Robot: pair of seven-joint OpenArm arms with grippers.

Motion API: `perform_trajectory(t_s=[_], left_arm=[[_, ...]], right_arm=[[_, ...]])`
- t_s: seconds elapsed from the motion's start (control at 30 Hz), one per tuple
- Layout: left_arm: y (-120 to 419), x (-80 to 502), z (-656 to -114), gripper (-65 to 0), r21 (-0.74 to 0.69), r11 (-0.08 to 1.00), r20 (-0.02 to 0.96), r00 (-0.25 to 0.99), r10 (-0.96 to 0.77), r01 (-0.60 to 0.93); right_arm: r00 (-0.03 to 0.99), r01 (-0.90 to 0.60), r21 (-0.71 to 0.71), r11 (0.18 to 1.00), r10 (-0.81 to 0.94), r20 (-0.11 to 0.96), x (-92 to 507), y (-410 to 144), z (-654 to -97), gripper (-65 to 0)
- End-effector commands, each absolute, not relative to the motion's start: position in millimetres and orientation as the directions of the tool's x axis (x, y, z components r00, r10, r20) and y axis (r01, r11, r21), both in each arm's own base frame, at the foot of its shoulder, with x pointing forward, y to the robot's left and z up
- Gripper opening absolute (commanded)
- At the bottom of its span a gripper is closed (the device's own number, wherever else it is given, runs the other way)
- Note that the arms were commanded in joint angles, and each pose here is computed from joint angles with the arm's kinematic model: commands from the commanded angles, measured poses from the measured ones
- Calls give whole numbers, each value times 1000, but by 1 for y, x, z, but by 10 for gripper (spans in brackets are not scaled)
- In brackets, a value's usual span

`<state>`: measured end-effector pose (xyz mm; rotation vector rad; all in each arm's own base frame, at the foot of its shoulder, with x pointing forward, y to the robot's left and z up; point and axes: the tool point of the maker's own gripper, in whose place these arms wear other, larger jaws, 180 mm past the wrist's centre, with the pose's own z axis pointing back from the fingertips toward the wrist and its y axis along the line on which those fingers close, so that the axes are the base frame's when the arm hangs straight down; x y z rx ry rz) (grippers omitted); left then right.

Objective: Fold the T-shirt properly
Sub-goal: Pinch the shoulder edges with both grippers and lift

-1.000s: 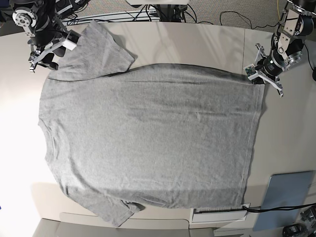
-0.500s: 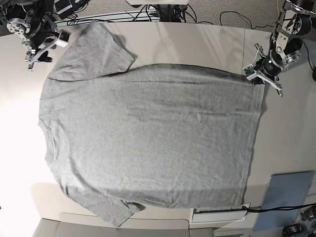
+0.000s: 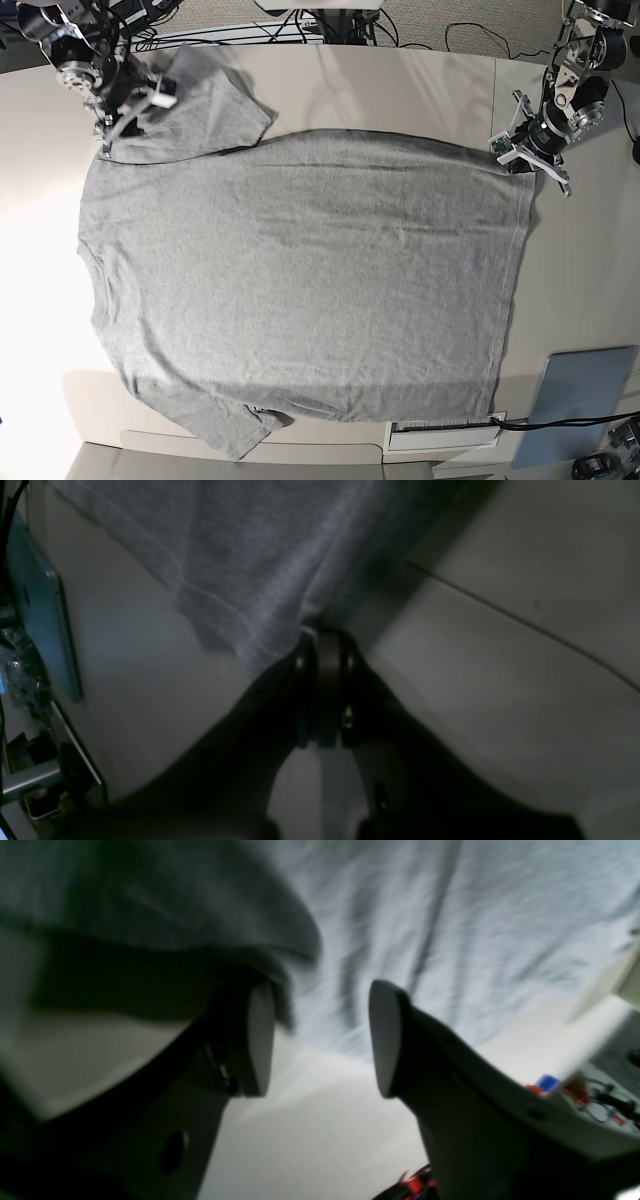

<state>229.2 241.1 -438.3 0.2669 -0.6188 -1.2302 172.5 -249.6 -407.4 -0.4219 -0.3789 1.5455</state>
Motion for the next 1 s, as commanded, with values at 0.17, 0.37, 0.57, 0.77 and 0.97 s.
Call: perform_trajectory(t_s=[0.17,0.37,0.57,0.77,0.97], left_arm=[[243,213,-449,-650,452,313,268,207,-941,835],[243,213,-449,-650,452,313,268,207,-941,835],[241,213,-448,-650,452,313,275,204,-940,835],[240,213,-448,-650,446,326,288,211,-934,833],[247,209,-440,-650,414,379,296,271,-916,828]], right_arm=[[27,-865,-501,30,1000,13,187,-239,-417,-344],[38,-875,-482,44,999,22,186,-235,-423,-355],[9,-899,-437,21,1000,29,182,-234,-428,-520],[70,-893,-448,37,996,-56,186,-255,-429,-650],[144,-864,-495,90,987,-71,188,-257,-404,-650]])
